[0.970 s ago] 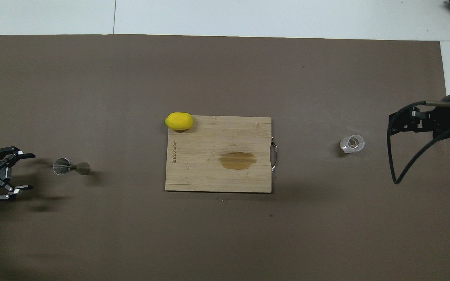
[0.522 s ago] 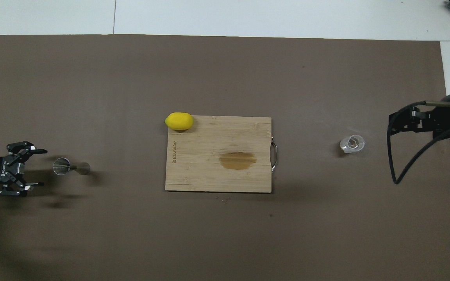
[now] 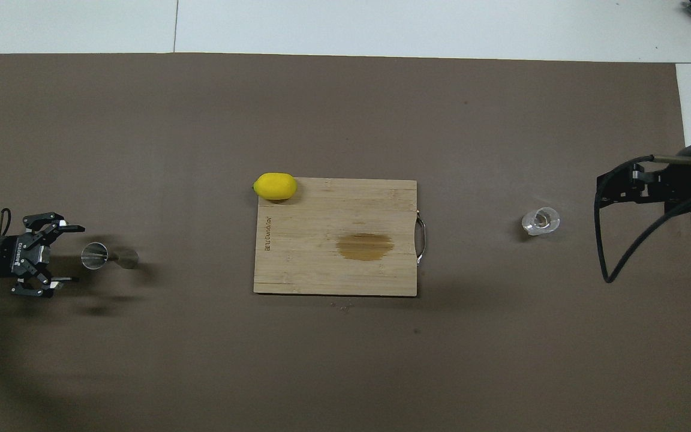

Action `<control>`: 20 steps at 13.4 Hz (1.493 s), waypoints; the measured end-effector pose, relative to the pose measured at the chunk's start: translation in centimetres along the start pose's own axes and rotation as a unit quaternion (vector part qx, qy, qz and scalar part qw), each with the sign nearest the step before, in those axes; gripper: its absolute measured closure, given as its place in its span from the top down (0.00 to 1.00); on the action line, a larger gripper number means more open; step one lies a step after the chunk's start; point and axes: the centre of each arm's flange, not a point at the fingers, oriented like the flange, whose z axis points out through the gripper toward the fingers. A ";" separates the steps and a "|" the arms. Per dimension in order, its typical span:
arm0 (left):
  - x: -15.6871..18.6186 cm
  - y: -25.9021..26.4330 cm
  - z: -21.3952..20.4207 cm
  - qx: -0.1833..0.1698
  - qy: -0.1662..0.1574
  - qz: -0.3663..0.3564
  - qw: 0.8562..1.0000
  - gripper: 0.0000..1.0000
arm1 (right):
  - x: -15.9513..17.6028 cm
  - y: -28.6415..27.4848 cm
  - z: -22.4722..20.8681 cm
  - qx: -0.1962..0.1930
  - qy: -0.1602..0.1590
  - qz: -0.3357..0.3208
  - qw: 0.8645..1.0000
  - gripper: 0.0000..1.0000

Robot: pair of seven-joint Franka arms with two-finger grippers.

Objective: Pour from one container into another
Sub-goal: 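Close the left gripper on the metal cup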

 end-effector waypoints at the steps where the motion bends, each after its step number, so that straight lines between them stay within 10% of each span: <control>1: -0.2 0.0 0.5 -0.004 0.001 0.002 1.000 1.00 | 0.0 0.0 0.0 0.000 0.000 0.000 1.000 1.00; 13: -0.7 -0.4 3.1 -0.017 0.019 0.018 1.000 0.93 | 0.0 0.0 0.0 0.000 0.000 0.000 1.000 1.00; 20: -0.7 -0.3 3.0 -0.016 0.018 0.018 1.000 0.70 | 0.0 0.0 0.0 0.000 0.000 0.000 1.000 1.00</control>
